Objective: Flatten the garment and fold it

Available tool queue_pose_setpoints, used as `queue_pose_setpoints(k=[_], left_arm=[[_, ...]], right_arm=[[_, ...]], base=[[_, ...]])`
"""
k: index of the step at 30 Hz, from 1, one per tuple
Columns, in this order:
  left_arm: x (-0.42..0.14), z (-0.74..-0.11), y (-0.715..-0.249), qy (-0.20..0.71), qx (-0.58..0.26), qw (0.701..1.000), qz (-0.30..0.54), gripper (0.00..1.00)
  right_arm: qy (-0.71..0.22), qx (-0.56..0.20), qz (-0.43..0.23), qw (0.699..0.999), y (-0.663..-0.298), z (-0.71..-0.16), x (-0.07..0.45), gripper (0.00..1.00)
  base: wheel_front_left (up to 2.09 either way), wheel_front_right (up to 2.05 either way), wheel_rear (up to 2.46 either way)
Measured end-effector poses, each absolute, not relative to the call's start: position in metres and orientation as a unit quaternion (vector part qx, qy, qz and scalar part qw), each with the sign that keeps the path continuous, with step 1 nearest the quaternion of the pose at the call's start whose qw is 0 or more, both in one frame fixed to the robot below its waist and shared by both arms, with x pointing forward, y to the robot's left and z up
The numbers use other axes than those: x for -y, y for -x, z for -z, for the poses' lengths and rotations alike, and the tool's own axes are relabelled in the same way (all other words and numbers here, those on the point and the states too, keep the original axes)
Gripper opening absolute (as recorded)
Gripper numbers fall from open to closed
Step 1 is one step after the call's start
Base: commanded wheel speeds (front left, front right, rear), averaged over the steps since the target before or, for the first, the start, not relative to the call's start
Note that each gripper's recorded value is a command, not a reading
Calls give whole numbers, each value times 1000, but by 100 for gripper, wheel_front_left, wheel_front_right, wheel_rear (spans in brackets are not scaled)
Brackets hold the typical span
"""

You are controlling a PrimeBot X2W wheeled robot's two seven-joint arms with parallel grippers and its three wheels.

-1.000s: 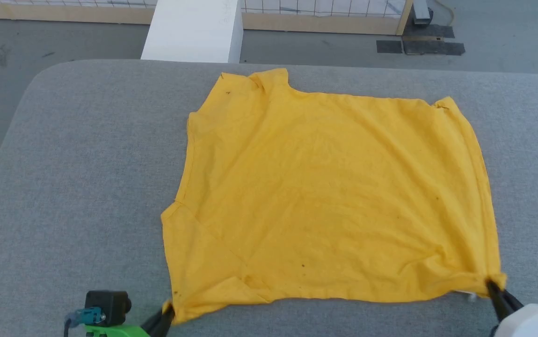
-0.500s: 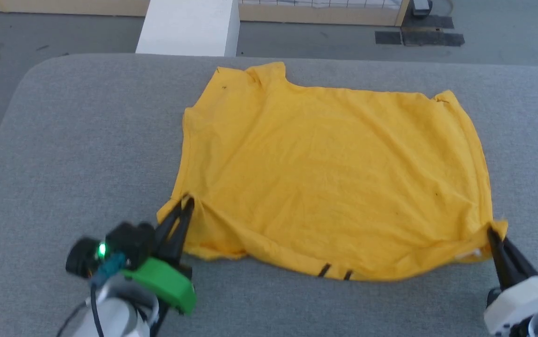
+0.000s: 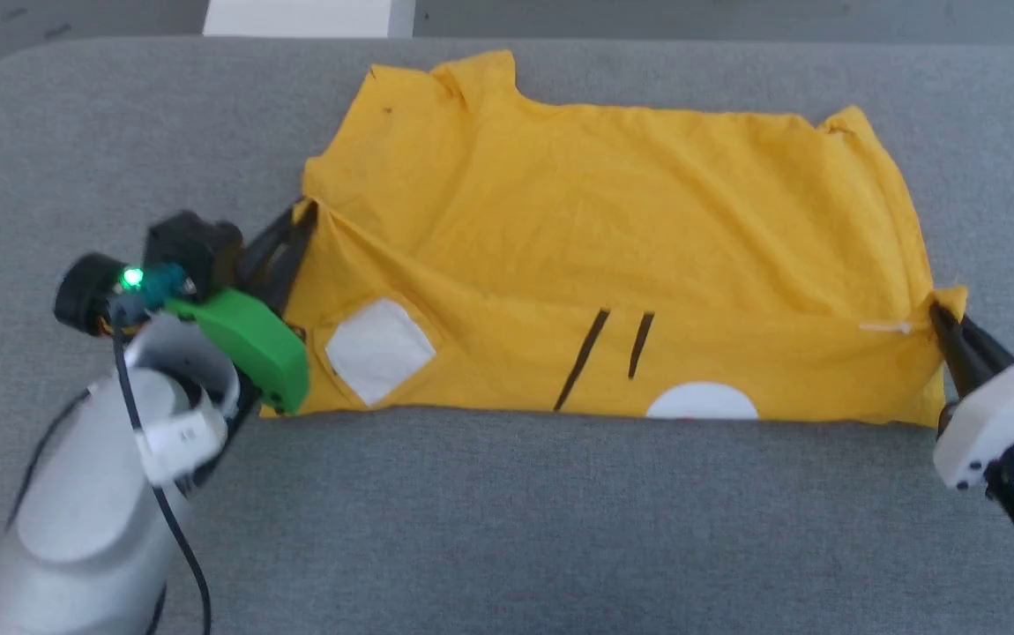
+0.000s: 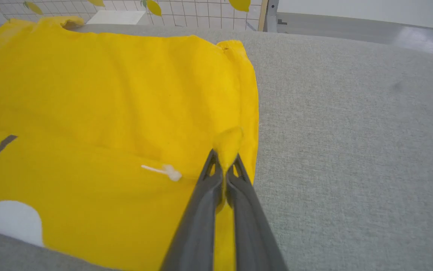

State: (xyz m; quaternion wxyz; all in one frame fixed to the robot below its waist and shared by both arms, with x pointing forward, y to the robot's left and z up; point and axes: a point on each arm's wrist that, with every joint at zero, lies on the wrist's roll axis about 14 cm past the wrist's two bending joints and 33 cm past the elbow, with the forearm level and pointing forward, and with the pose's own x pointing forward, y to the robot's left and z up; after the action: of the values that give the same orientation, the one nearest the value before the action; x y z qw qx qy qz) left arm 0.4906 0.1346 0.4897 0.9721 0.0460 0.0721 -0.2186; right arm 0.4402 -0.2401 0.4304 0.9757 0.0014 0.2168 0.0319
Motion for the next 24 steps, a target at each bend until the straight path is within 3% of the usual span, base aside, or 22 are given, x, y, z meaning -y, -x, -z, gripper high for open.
queue_pose_setpoints(k=[10,17,21,22,23,24], left_arm=[[-153,-430,-526,-40,-198,959,198,0],[-163,-368,-513,-8,-370,911,179,0],[-163,-366,-513,24,-411,895,173,0],[-163,-368,-515,25,-408,897,170,29],[-164,-372,-517,26,-396,903,165,79],[-163,-377,-519,26,-380,910,163,100]], right_arm=[[-6,-317,-29,948,-464,-390,250,0],[-28,-392,-23,919,-469,-370,254,0],[-45,-413,-19,909,-469,-372,255,0],[-48,-411,-18,910,-469,-374,255,32],[-51,-407,-17,912,-470,-376,255,65],[-55,-403,-17,914,-470,-378,254,100]], base=[[0,0,0],[0,0,0],[0,0,0],[0,0,0],[0,0,0],[0,0,0]])
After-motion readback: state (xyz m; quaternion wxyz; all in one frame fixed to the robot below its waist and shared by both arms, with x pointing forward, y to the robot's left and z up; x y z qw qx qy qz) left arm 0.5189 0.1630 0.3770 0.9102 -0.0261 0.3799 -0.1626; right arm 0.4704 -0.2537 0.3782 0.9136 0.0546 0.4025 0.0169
